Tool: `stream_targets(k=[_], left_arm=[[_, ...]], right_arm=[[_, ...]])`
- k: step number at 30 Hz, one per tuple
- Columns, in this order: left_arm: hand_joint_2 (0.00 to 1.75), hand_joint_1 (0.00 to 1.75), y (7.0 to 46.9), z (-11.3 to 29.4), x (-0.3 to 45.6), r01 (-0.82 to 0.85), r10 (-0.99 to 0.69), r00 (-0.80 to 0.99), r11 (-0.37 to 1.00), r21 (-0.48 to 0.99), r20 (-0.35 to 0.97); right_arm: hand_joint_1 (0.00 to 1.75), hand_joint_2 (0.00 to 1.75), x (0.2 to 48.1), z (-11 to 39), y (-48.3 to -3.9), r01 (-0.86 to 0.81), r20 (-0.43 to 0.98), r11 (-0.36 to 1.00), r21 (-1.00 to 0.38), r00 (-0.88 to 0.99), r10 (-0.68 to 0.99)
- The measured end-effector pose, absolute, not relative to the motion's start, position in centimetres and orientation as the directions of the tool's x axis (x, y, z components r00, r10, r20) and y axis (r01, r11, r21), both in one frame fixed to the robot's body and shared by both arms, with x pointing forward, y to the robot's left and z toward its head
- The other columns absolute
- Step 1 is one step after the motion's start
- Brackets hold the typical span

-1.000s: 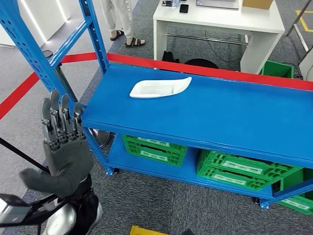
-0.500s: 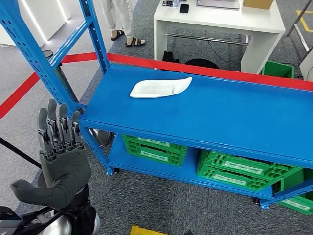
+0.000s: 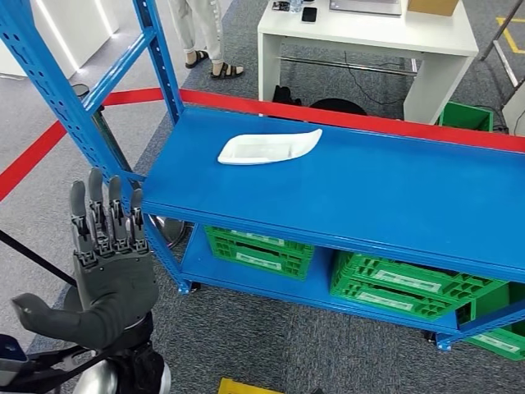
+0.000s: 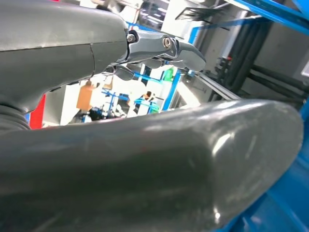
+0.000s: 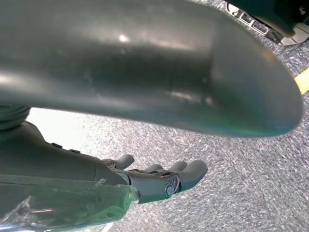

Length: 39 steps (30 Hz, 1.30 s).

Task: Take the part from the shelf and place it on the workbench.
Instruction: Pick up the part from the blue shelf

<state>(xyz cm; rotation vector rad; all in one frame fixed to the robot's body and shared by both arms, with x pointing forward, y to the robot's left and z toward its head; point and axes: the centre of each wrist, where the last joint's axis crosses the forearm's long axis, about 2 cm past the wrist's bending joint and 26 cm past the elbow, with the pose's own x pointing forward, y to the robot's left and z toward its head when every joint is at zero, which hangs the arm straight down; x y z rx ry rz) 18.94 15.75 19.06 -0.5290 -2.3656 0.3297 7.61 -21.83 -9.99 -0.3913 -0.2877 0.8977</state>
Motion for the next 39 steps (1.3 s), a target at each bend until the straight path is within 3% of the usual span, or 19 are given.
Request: stream_targets(k=[15, 39], left_arm=[[0.00, 0.00, 15.5, 18.8, 19.5, 0.408, 0.517, -0.649, 0.856, -0.318, 0.558], [0.00, 0.00, 15.3, 18.7, 19.7, 0.399, 0.511, -0.652, 0.859, -0.320, 0.560]], right_arm=[[0.00, 0.00, 6.3, -10.2, -22.3, -0.655, 0.084, 0.609, -0.448, 0.647, 0.758], [0.00, 0.00, 6.0, -10.3, -22.5, -0.651, 0.076, 0.615, -0.445, 0.656, 0.751]])
